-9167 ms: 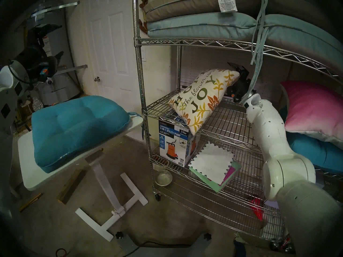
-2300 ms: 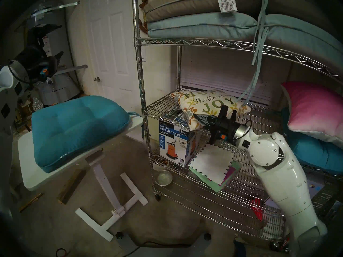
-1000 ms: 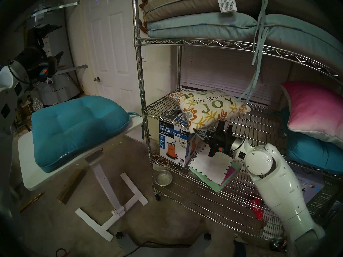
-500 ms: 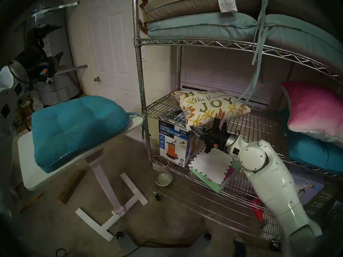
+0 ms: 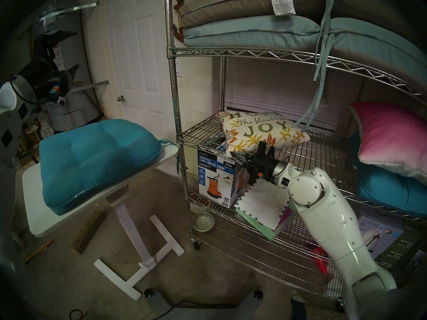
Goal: Put cushion on the shelf
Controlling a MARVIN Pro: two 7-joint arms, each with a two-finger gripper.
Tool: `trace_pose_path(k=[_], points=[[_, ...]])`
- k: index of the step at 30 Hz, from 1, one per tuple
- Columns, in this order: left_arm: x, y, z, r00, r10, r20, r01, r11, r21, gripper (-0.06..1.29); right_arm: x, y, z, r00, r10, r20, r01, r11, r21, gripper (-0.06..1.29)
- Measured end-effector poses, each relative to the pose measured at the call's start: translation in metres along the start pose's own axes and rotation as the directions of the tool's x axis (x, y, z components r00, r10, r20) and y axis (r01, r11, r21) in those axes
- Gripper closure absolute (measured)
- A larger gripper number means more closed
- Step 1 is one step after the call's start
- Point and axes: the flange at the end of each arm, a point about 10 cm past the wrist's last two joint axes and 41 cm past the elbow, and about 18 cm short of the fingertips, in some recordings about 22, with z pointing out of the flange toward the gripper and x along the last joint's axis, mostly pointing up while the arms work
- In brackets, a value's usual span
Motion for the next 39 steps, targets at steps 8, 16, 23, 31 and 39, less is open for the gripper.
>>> trace_pose_path(k=[8, 16, 23, 31, 39], points=[[0.0, 0.0, 0.0, 1.0, 0.0, 0.0, 0.0, 1.0, 0.0, -0.02, -0.006, 0.0, 0.021, 1.0, 0.005, 0.005, -0.005, 1.0, -0.004, 1.25], [0.0, 0.0, 0.0, 1.0, 0.0, -0.001, 0.0, 1.0, 0.0, -0.02, -0.017, 0.015, 0.035, 1.0, 0.002, 0.031, -0.001, 0.999, -0.036, 1.25], [0.0, 0.0, 0.0, 1.0, 0.0, -0.001, 0.0, 1.0, 0.0, -0.02, -0.028, 0.021, 0.049, 0.999, 0.002, 0.048, 0.0, 0.999, -0.044, 1.25], [0.0, 0.0, 0.0, 1.0, 0.001, -0.001, -0.001, 1.0, 0.001, -0.02, -0.026, 0.025, 0.073, 1.0, -0.007, 0.013, 0.008, 0.999, -0.048, 1.25], [0.0, 0.0, 0.0, 1.0, 0.001, -0.001, -0.001, 1.0, 0.001, -0.02, -0.024, 0.028, 0.091, 1.0, -0.011, -0.007, 0.011, 0.998, -0.062, 1.25]])
